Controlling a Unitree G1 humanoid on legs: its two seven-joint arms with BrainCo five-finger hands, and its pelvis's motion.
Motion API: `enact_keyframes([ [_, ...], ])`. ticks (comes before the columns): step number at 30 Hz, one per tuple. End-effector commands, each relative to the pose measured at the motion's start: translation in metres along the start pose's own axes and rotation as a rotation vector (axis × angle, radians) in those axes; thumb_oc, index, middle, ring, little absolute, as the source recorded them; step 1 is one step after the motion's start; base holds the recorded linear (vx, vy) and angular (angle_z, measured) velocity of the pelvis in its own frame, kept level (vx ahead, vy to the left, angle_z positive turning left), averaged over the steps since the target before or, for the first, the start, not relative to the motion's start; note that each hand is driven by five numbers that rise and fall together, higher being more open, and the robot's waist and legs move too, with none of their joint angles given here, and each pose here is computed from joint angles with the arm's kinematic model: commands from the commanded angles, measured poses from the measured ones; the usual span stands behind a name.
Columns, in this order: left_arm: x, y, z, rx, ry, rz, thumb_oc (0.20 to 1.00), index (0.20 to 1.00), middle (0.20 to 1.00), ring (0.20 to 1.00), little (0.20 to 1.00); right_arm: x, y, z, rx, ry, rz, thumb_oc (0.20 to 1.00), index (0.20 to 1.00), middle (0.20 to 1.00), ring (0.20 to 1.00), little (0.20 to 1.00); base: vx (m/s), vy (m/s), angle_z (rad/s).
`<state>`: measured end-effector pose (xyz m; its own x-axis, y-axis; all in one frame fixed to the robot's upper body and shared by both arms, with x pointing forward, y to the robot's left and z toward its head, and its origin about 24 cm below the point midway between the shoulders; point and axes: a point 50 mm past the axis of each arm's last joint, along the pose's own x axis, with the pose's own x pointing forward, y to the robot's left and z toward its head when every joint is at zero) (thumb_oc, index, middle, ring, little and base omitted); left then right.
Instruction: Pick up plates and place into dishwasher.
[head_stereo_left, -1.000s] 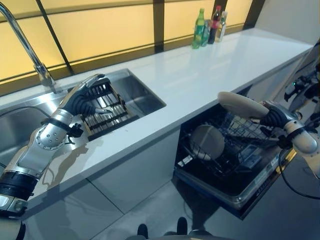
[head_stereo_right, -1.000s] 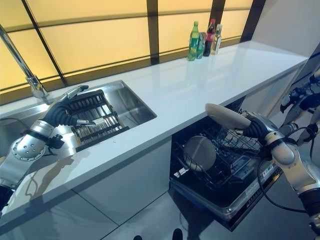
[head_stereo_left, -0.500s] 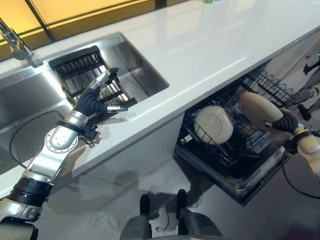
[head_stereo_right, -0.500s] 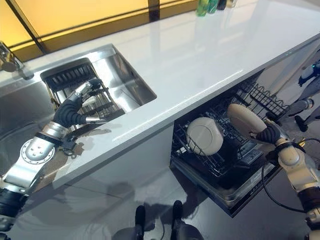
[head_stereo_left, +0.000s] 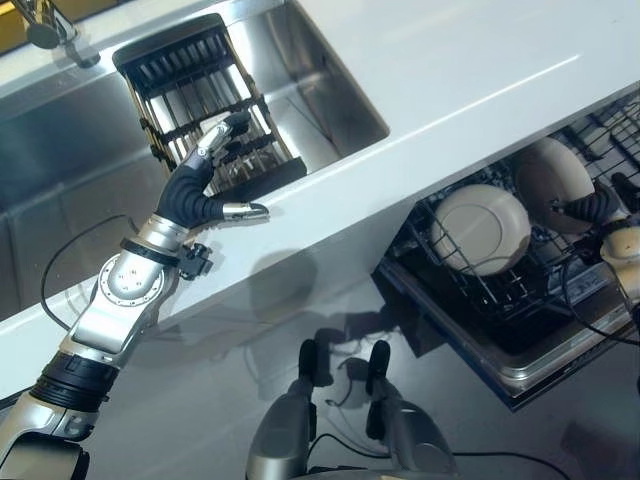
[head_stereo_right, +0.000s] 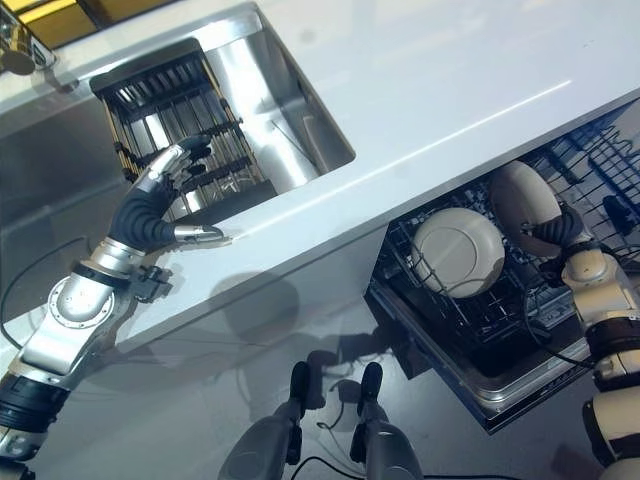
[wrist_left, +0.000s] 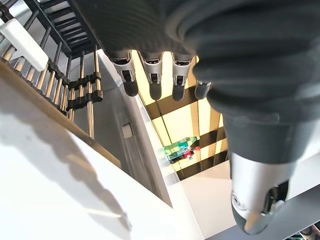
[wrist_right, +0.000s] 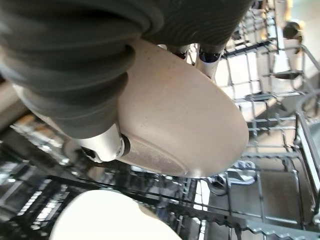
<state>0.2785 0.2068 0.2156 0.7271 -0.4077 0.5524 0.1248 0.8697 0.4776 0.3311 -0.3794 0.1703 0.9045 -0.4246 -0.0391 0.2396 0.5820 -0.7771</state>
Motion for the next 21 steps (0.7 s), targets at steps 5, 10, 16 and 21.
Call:
enact_keyframes([
  [5,0.026,0.003,0.034,-0.025,-0.181,0.002,1.000,1.000,1.000,1.000,1.000,0.011,-0.028,0.038,0.005,-0.054,-0.029,0.200,0.200,0.200,0.200,0.200,-0.05,-0.011,0.01],
  [10,0.030,0.003,0.037,-0.021,-0.198,0.004,1.000,1.000,1.000,1.000,1.000,0.013,-0.026,0.038,0.038,-0.035,-0.028,0.200,0.200,0.200,0.200,0.200,-0.04,-0.009,-0.01],
  [16,0.031,0.002,0.042,-0.027,-0.231,0.012,1.000,1.000,1.000,1.000,1.000,0.013,-0.024,0.043,0.138,-0.062,-0.125,1.000,1.000,1.000,1.000,1.000,-0.03,0.015,0.00],
  [21,0.026,0.001,0.041,-0.040,-0.232,0.027,1.000,1.000,1.000,1.000,1.000,0.010,-0.022,0.036,0.181,-0.060,-0.189,1.000,1.000,1.000,1.000,1.000,0.01,0.045,-0.01],
])
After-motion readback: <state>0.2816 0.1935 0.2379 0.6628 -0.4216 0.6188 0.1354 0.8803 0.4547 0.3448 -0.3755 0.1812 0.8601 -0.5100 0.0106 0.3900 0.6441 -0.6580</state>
